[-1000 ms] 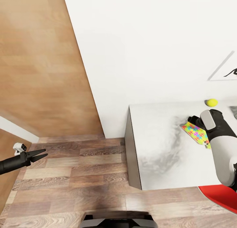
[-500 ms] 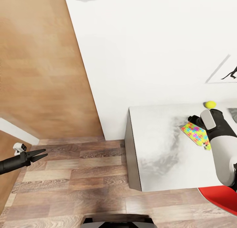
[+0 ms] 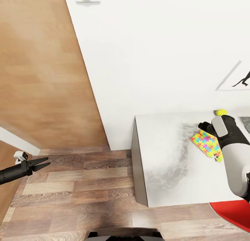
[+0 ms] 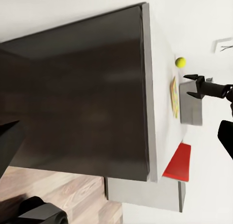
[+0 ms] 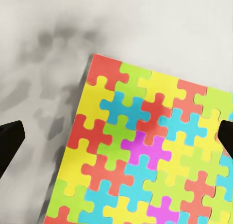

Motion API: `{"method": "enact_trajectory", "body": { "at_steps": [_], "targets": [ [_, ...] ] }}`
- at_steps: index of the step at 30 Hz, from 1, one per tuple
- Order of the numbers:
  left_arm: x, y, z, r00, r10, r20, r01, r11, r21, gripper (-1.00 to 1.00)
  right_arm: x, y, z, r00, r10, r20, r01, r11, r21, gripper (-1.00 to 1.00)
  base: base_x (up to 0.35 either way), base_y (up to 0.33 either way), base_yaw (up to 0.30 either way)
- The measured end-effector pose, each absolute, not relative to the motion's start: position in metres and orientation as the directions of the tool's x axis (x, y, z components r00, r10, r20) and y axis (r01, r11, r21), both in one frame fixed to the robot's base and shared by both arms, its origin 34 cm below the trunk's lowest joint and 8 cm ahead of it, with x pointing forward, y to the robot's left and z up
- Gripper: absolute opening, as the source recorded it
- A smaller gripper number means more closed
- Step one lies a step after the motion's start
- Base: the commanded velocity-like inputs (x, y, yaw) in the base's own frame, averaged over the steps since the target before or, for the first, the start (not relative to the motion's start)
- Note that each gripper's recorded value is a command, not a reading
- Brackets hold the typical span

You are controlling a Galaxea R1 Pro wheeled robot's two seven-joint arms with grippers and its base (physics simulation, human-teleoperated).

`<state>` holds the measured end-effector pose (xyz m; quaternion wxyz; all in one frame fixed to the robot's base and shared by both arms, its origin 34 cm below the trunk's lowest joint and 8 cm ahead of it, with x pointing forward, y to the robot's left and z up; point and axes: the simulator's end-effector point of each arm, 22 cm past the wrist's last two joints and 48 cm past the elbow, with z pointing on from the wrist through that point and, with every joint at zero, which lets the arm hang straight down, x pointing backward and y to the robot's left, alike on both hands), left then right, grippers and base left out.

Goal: Put all the toys in the child's room - the three board games (two on the bed and one on the table), the two jigsaw puzzles on the table, and the tennis ball on the table - inside the toy box on the table in the child's room.

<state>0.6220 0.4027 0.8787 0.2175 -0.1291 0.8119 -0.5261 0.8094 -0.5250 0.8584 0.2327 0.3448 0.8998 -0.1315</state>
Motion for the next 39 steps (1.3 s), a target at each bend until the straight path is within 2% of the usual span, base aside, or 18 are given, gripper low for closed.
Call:
{"method": "enact_trajectory", "body": {
  "at_steps": [39],
  "targets": [
    [0.6223, 0.402, 0.8787, -0.872, -0.439, -0.217, 0.02, 0.412, -0.911, 1.0, 0.809, -0.5264, 0.8589, -0.655, 0.559, -0.509, 0.681, 0.728, -0.077, 1.0, 0.043, -0.005, 0.0]
  ]
}}
